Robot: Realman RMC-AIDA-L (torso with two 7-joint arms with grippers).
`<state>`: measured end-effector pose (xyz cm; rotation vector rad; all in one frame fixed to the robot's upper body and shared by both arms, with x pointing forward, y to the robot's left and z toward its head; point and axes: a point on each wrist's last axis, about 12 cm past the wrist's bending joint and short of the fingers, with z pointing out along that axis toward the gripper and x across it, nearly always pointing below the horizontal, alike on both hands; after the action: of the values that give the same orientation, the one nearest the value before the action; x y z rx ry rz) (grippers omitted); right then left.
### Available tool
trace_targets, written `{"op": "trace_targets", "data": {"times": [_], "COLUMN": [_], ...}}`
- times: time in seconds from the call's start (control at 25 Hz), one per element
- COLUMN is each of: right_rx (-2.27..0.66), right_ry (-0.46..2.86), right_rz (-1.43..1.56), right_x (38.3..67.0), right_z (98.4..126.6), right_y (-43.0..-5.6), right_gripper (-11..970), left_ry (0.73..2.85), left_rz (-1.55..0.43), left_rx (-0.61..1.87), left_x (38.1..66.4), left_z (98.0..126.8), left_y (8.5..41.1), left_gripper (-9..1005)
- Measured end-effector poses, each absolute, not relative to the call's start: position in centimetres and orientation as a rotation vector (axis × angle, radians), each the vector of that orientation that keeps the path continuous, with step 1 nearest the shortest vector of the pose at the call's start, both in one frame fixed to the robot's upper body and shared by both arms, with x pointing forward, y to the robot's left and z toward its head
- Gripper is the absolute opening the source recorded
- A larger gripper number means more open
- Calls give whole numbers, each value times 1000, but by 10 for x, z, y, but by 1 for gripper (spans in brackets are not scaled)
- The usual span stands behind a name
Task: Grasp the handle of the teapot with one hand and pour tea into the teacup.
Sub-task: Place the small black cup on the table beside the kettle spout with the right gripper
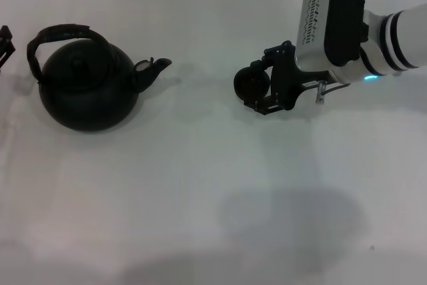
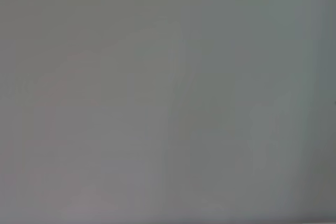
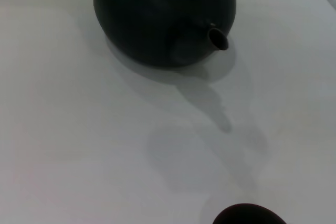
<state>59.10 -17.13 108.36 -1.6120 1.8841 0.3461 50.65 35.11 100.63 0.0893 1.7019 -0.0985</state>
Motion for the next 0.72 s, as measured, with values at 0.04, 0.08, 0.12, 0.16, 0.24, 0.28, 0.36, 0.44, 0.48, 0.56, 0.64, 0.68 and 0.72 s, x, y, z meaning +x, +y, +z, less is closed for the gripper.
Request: {"op": "trace_targets", "data": {"times": [0.04, 0.08, 0.12, 0.16, 0.24, 0.28, 0.36, 0.44, 0.48, 0.56, 0.64, 0.68, 0.72], "right_rx": [-1613, -1613, -1613, -1613, -1610, -1608, -1598, -1585, -1581, -1575, -1570, -1570, -1570], "right_ry": [1882, 1882, 1881, 1882, 1885, 1888, 1895, 1901, 1905, 1913, 1919, 1920, 1921], "right_rz": [344, 342, 342, 341, 341, 343, 355, 369, 374, 378, 384, 385, 385], "right_x": [591, 591, 591, 591, 590, 590, 589, 588, 588, 587, 586, 585, 585], "right_z": [1084, 1084, 1084, 1083, 1082, 1082, 1080, 1079, 1078, 1076, 1074, 1073, 1073], "right_y": [-171, -171, -171, -171, -171, -172, -172, -172, -172, -172, -172, -172, -172], "right_gripper": [727, 727, 727, 727, 727, 727, 727, 726, 726, 726, 726, 726, 726], "left_ry": [1702, 1702, 1702, 1703, 1703, 1704, 1704, 1704, 1704, 1704, 1704, 1704, 1703], "left_rz": [-99, -98, -98, -98, -97, -96, -96, -97, -97, -97, -97, -95, -94], "left_rx": [89, 89, 89, 89, 89, 88, 88, 88, 88, 88, 89, 92, 93], "left_x": [507, 506, 506, 506, 506, 506, 506, 506, 506, 506, 506, 506, 506], "left_z": [1006, 1006, 1006, 1006, 1006, 1006, 1006, 1006, 1006, 1006, 1006, 1006, 1006], "left_y": [351, 351, 351, 351, 352, 352, 352, 351, 351, 351, 351, 351, 351], "left_gripper": [879, 879, 879, 880, 880, 880, 880, 879, 879, 879, 880, 880, 880]}}
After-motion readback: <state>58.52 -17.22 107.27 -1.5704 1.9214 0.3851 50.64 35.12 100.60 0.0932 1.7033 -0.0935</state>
